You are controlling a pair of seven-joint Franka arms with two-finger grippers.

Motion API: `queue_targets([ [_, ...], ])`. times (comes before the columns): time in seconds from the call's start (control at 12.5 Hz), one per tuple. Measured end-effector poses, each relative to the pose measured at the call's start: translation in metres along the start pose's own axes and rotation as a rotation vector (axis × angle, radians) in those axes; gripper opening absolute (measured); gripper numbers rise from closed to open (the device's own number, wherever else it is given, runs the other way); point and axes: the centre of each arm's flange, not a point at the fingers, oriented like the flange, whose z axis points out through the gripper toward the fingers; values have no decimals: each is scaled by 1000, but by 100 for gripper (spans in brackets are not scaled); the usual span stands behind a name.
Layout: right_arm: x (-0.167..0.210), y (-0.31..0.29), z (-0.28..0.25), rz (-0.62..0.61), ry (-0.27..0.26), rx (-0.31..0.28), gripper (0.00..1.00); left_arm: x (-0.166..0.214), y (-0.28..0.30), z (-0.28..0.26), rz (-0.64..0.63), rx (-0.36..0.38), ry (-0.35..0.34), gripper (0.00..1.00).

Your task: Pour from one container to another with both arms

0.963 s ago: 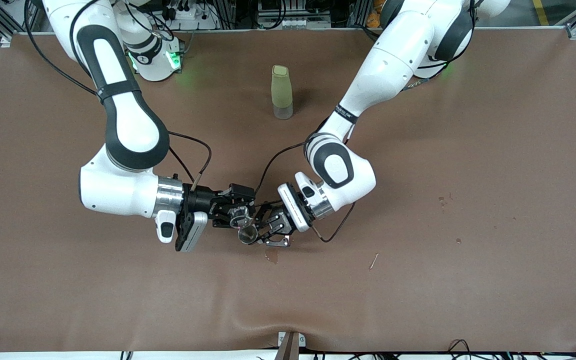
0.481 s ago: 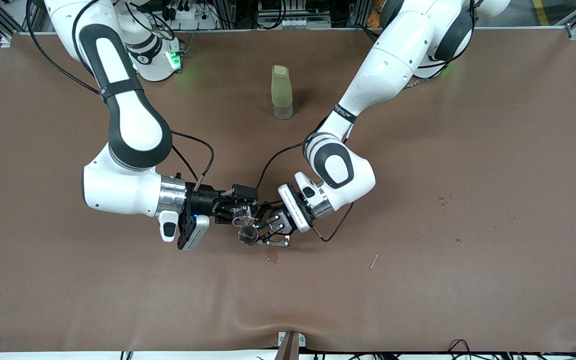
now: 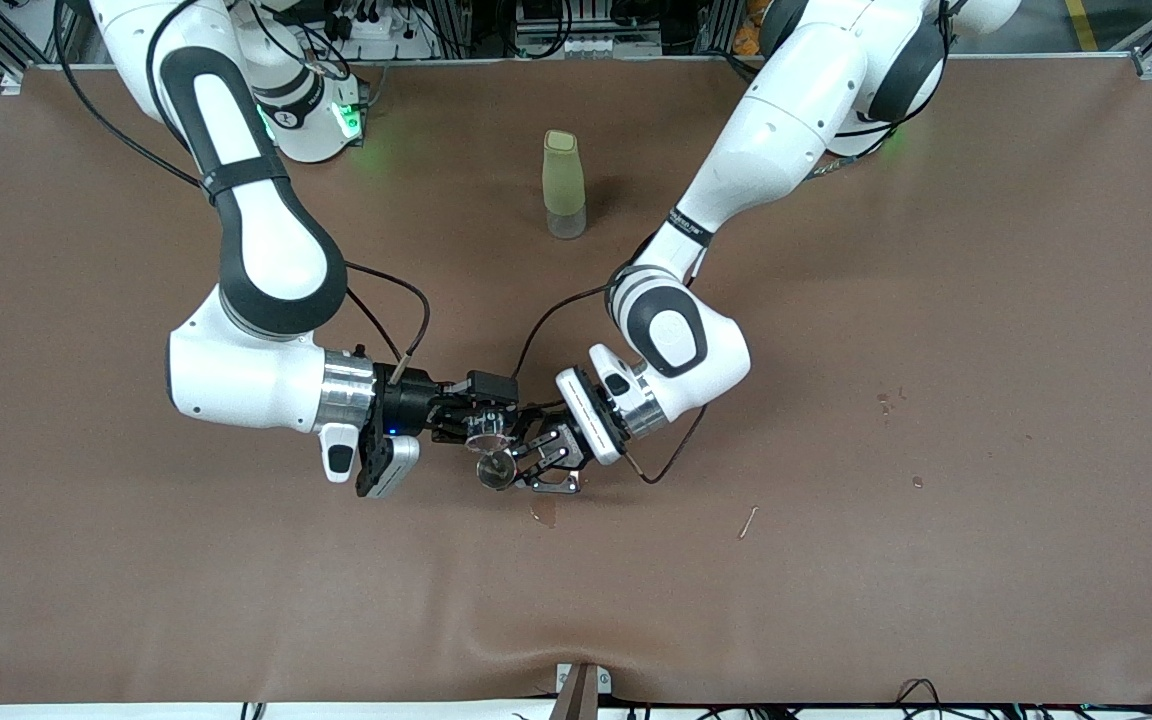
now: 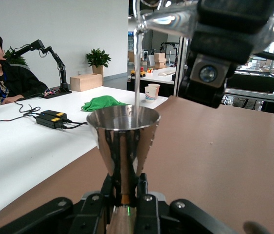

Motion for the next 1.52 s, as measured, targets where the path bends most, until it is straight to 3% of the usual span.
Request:
queue_targets([
  [1.52, 0, 7, 10, 186, -9, -3, 11, -6, 2, 2, -18, 2, 1, 21],
])
